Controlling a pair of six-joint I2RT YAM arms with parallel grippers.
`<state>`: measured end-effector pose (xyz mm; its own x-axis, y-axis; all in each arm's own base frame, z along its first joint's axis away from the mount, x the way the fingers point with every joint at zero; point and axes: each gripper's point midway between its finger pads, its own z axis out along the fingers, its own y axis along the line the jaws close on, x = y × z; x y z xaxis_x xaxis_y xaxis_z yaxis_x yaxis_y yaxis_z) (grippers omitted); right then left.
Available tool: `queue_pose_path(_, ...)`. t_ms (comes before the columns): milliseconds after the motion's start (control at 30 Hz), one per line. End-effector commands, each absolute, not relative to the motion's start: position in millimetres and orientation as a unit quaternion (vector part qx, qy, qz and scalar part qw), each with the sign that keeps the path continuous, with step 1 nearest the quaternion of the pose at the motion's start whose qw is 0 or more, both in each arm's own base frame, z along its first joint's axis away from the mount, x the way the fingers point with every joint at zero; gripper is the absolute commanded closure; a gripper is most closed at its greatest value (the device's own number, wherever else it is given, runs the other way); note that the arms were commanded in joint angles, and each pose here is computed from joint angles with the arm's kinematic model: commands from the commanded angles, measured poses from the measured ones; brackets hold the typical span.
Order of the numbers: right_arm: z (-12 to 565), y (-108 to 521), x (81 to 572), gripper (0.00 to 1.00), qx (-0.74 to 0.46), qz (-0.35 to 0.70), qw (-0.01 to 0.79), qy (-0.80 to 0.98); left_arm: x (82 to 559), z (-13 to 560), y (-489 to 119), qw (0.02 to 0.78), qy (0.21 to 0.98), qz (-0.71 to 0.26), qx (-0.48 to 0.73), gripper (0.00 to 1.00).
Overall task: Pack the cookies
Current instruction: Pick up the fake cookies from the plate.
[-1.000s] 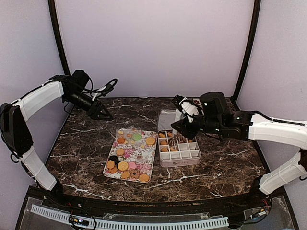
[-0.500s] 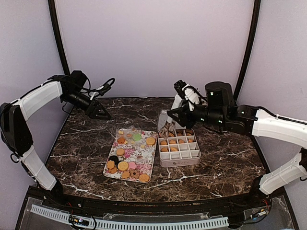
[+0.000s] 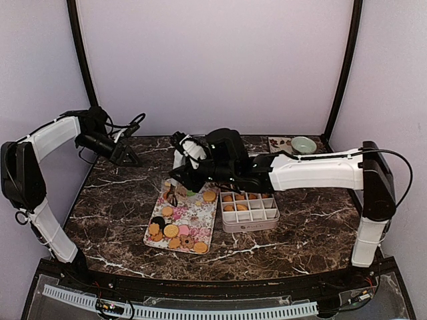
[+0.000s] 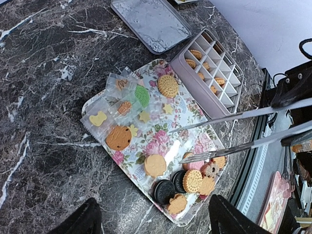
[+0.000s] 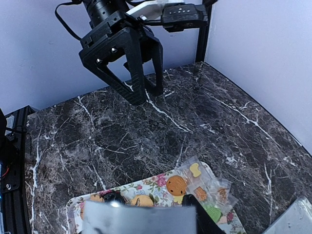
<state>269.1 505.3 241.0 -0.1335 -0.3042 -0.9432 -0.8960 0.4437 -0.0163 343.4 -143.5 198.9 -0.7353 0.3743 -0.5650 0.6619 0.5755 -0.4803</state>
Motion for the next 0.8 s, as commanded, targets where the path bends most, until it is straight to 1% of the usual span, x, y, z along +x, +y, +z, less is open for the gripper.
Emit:
queue_pose_path(0,273,539,271,0.59,-0.424,0.339,0.532,0.650,328,209,-141,0.209,0.860,-0.355,0.301,0.22)
queue_pose_path(233,244,564,278,0.59,-0.432,0.338,0.515,0.659,326,214,-141,0.215,0.856,-0.359,0.303,0.22)
queue_pose_path(433,221,567,279,0.59,-0.437,0.329,0.502,0.670,325,214,-141,0.214,0.856,-0.362,0.302,0.22)
queue_pose_path(767,196,572,264,0.59,-0.440,0.360,0.464,0.680,324,214,-141,0.214,0.856,-0.358,0.304,0.22)
